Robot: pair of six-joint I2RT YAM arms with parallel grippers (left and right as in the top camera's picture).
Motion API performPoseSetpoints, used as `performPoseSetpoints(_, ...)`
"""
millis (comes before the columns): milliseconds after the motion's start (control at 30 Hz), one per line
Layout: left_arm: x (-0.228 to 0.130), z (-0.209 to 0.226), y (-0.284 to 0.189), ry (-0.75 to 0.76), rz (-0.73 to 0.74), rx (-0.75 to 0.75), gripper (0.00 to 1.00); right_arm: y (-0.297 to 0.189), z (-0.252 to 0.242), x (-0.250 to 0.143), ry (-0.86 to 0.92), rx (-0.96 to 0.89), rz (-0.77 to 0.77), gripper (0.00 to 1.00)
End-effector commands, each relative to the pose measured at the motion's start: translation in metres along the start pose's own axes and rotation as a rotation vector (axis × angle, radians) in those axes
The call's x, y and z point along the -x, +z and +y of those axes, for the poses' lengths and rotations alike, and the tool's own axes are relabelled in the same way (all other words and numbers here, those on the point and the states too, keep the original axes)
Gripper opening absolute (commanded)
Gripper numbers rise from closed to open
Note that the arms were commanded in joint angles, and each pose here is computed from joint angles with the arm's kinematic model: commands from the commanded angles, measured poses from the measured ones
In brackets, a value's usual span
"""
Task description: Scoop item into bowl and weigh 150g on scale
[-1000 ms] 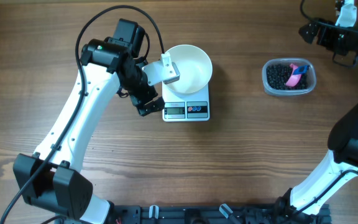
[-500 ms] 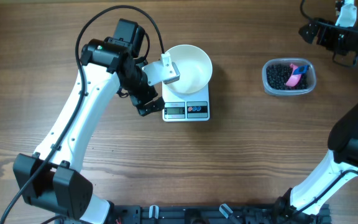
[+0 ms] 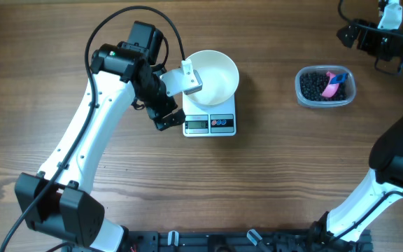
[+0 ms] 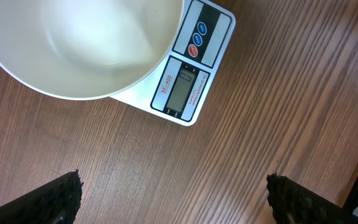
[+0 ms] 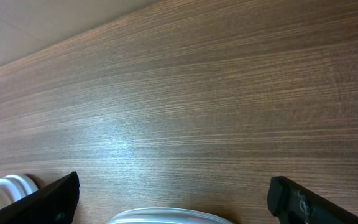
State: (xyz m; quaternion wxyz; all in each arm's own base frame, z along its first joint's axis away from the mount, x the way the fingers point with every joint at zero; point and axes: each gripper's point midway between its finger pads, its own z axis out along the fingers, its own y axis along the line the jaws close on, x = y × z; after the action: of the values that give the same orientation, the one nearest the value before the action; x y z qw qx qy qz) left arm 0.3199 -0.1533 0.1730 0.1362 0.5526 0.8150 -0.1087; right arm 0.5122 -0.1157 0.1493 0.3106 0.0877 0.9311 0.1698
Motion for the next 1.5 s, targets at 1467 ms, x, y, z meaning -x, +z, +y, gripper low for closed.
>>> performPoseSetpoints(1467,-0.003,0.001,0.006,0.006,0.009,-0.012,1.0,-0.01,0.033,-0.111,0.237,-0.221,0.27,0.61)
